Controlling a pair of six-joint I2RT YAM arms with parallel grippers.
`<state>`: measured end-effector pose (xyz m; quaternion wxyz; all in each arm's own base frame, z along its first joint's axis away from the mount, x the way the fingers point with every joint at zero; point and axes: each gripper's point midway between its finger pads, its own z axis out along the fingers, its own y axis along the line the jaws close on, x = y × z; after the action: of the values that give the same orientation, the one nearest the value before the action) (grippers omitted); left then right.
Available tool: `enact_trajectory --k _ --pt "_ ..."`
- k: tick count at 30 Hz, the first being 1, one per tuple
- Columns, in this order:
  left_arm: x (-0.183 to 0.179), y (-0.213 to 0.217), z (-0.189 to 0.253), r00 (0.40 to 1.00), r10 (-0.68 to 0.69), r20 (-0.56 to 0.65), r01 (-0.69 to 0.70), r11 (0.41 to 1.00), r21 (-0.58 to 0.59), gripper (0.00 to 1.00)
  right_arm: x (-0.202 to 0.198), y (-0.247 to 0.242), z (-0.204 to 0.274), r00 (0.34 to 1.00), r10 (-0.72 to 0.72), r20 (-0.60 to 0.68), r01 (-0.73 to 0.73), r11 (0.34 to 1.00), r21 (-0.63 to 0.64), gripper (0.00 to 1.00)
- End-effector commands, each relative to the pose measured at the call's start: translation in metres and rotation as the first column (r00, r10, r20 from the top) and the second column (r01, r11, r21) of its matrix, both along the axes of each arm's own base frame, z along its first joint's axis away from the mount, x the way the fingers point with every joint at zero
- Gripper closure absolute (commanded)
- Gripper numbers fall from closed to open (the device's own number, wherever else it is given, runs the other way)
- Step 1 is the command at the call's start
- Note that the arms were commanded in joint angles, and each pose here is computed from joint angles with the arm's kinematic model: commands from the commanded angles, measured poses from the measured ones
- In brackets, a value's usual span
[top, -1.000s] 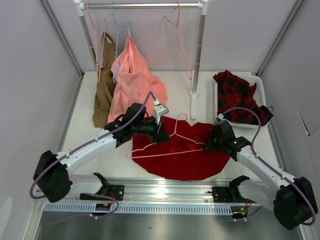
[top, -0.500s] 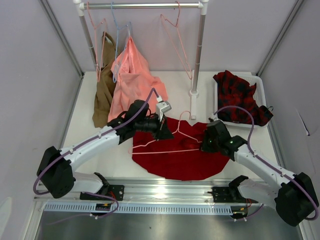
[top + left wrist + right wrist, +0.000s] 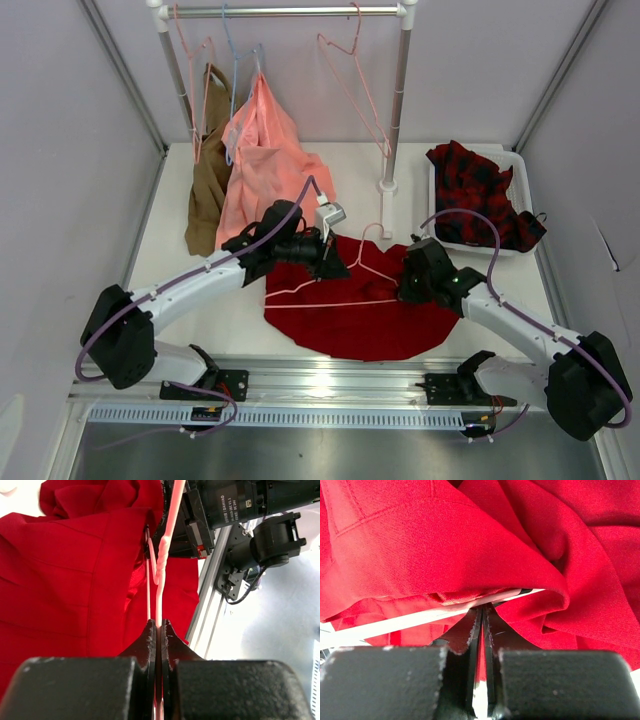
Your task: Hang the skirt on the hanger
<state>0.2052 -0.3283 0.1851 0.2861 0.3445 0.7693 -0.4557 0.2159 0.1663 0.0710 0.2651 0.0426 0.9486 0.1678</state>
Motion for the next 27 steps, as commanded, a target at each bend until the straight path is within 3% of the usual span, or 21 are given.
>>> enact_trajectory --k 1,7,15,20,27 --pt "-0.003 -0.011 0.015 0.999 -0.051 0.02 0.052 0.995 -0.087 1.0 0.016 0.008 0.028 0.996 0.009 0.084 -0.01 1.0 0.022 0.96" --pt "-0.015 -0.018 0.021 0.991 -0.131 -0.005 0.129 0.98 -0.154 1.0 0.019 0.004 0.042 0.994 0.0 0.114 -0.001 1.0 0.01 0.95" --pt "-0.009 -0.027 0.007 0.989 -0.139 -0.06 0.128 0.98 -0.155 1.0 0.017 0.0 0.03 0.996 -0.017 0.086 0.018 1.0 -0.011 0.78" --pt "0.018 -0.019 -0.037 0.995 0.016 -0.1 -0.015 1.0 0.017 1.0 0.017 -0.004 0.027 0.995 -0.033 0.089 0.035 0.999 -0.023 0.61" --pt "0.035 -0.01 -0.072 0.991 0.1 -0.087 -0.087 0.986 0.143 1.0 0.028 -0.036 0.03 0.979 -0.171 0.114 0.182 0.979 -0.092 0.56"
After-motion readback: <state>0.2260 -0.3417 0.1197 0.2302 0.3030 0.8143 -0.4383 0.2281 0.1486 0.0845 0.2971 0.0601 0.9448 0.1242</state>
